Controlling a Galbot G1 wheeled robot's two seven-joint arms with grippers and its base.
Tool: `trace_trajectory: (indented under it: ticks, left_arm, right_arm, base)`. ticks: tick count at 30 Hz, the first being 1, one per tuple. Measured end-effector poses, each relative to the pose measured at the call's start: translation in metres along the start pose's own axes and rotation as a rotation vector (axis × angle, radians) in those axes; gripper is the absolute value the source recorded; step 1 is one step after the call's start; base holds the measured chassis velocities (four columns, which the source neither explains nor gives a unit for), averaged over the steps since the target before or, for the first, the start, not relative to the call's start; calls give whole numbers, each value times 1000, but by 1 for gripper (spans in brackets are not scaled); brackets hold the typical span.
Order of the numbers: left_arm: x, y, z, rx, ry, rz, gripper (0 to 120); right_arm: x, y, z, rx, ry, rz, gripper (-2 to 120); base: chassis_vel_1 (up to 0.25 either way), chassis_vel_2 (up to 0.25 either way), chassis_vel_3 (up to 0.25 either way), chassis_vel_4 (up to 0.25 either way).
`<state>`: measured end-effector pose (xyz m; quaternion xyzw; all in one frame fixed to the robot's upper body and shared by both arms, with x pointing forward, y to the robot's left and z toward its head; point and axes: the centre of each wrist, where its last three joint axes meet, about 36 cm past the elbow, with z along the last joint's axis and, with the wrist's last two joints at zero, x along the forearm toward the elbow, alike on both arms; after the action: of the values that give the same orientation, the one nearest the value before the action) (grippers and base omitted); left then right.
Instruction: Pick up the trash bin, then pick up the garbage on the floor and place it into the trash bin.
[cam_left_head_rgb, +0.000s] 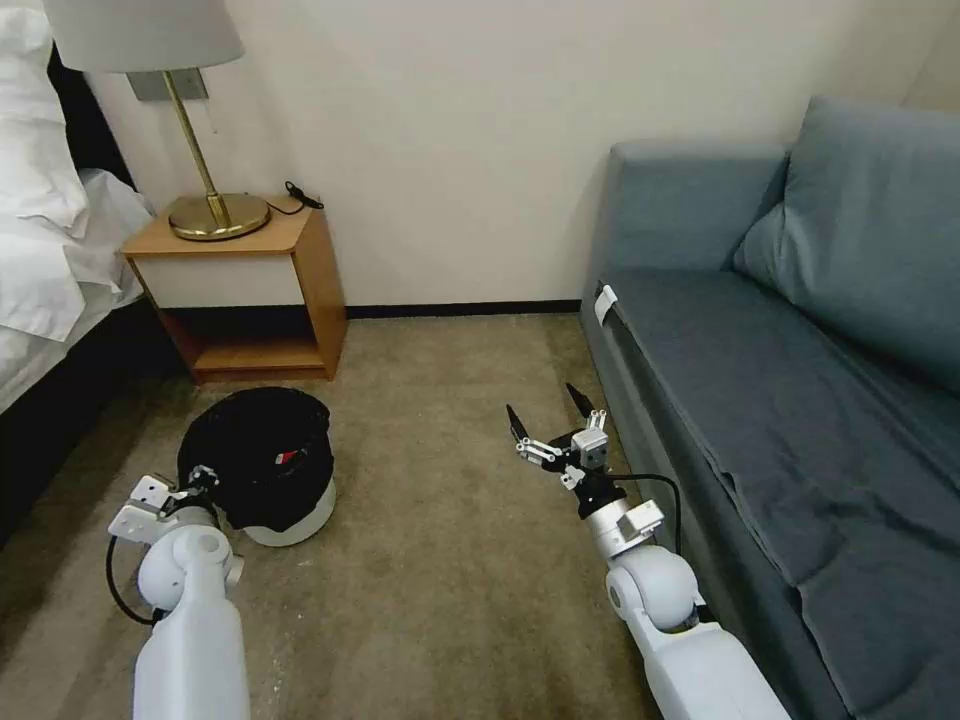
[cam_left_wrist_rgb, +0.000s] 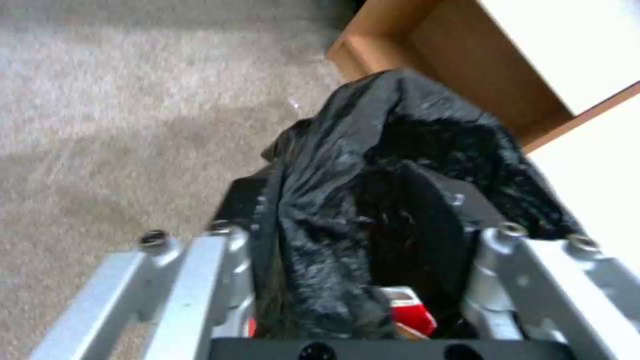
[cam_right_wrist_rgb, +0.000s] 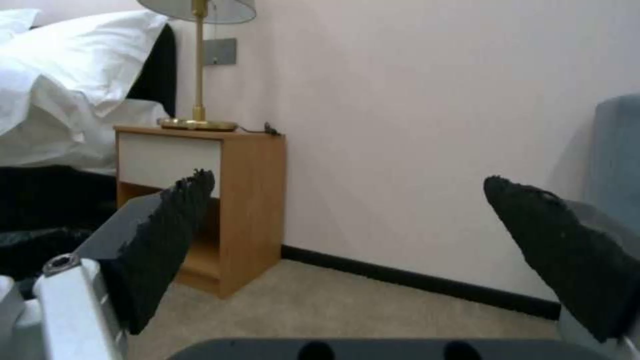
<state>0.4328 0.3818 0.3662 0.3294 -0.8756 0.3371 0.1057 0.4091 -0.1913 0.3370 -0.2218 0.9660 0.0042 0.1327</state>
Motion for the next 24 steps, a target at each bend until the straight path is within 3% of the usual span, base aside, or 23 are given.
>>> trace_trajectory:
  ticks: [2,3,4,6,7,8,9,10,11,12,13,14,17,20,24]
  left_arm:
    - [21,-5,-11,-43,-39,43,68]
    - [21,-5,-11,-43,-39,43,68]
    - [31,-6,-15,-72,-56,65,72]
    - [62,-11,-27,-195,-127,169,82]
    - [62,-11,-27,-195,-127,169,82]
    - [81,-11,-33,-302,-169,253,90]
    - [81,-11,-33,-302,-169,253,90]
    - [91,-10,-36,-405,-203,305,95]
    - [99,-7,-39,-550,-256,349,96]
    - [99,-7,-39,-550,-256,349,96]
    - [103,-3,-41,-653,-286,369,95]
    - [105,-2,-41,-713,-300,383,95]
    - [106,-2,-39,-759,-309,399,94]
    - [109,-6,-27,-817,-293,442,84]
    - [112,-8,-17,-829,-266,481,82]
  right_arm:
    - [1,0,-1,2,-4,2,100]
    - [1,0,-1,2,-4,2,100]
    - [1,-1,-2,4,-6,5,100]
    - [-1,-2,-4,8,-14,29,100]
    - [-1,-2,-4,8,-14,29,100]
    - [-4,0,-7,18,-15,73,100]
    - [-4,0,-7,18,-15,73,100]
    - [-5,0,-9,35,3,129,100]
    - [-6,-1,-10,47,26,184,100]
    - [-6,-1,-10,47,26,184,100]
    - [-4,-2,-12,50,51,220,100]
    - [-1,-2,-14,48,74,247,100]
    - [1,0,-15,44,88,282,100]
    - [6,8,-12,51,113,405,100]
    - [7,9,-6,55,127,453,100]
  base:
    - [0,0,0,0]
    - [0,0,0,0]
    - [0,0,0,0]
    - [0,0,0,0]
    - [0,0,0,0]
    - [0,0,0,0]
    - [0,0,0,0]
    - [0,0,0,0]
    - [0,0,0,0]
    - [0,0,0,0]
    - [0,0,0,0]
    - [0,0,0,0]
    - [0,0,0,0]
    - [0,0,0,0]
    - [0,0,0,0]
